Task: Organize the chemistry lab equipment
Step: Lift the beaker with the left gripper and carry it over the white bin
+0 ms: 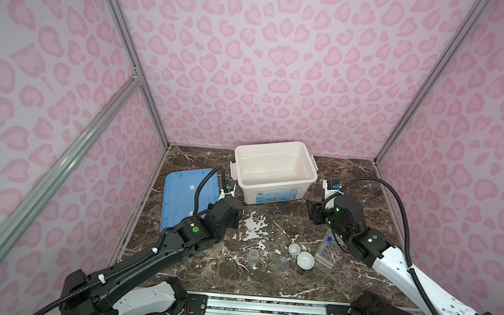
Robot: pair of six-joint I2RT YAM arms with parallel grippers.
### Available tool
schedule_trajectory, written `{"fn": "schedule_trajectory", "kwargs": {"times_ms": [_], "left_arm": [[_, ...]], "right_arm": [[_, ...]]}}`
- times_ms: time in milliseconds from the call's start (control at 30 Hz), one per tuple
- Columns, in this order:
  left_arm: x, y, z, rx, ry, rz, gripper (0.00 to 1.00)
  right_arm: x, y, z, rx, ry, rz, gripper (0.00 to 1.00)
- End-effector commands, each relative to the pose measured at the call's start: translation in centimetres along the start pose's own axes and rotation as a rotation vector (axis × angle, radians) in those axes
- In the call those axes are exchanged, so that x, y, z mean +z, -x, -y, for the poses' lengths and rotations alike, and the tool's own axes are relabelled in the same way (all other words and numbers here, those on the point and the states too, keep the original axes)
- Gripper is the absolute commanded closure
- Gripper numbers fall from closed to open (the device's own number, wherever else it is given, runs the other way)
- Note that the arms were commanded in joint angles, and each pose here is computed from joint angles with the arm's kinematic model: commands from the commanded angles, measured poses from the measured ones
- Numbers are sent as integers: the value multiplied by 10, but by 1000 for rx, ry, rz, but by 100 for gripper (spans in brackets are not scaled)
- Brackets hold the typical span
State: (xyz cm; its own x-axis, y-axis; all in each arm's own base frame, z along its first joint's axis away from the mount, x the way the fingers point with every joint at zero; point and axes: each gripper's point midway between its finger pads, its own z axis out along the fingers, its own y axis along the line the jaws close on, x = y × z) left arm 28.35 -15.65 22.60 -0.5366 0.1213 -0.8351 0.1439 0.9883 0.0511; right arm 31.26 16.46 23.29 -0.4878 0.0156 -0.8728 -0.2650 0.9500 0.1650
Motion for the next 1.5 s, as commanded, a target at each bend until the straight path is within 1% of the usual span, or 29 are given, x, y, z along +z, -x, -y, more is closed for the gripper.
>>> {"fn": "schedule_trajectory", "kwargs": {"times_ms": [0,233,433,567,700,800,933,1267,1467], "left_arm": [[-1,29,8,38,-58,56,88],[6,72,6,11,-109,118,89],[11,118,19,29,-180,171,89],[28,141,32,57,-206,177,89],[53,159,41,40,-246,166,91],[74,162,47,56,-239,152,91],[106,159,58,83,-237,102,91],[176,136,68,101,-221,-13,92],[208,123,72,98,-231,-63,93]], "right_arm": [[5,9,-3,-4,26,25,38],[13,17,-2,-11,34,25,38],[17,21,-1,-15,36,29,38],[18,24,2,-11,32,40,38],[16,29,7,2,22,57,38],[15,30,8,3,19,60,38],[17,29,10,1,15,56,38],[19,28,12,2,15,47,38],[21,25,13,4,11,41,38]]}}
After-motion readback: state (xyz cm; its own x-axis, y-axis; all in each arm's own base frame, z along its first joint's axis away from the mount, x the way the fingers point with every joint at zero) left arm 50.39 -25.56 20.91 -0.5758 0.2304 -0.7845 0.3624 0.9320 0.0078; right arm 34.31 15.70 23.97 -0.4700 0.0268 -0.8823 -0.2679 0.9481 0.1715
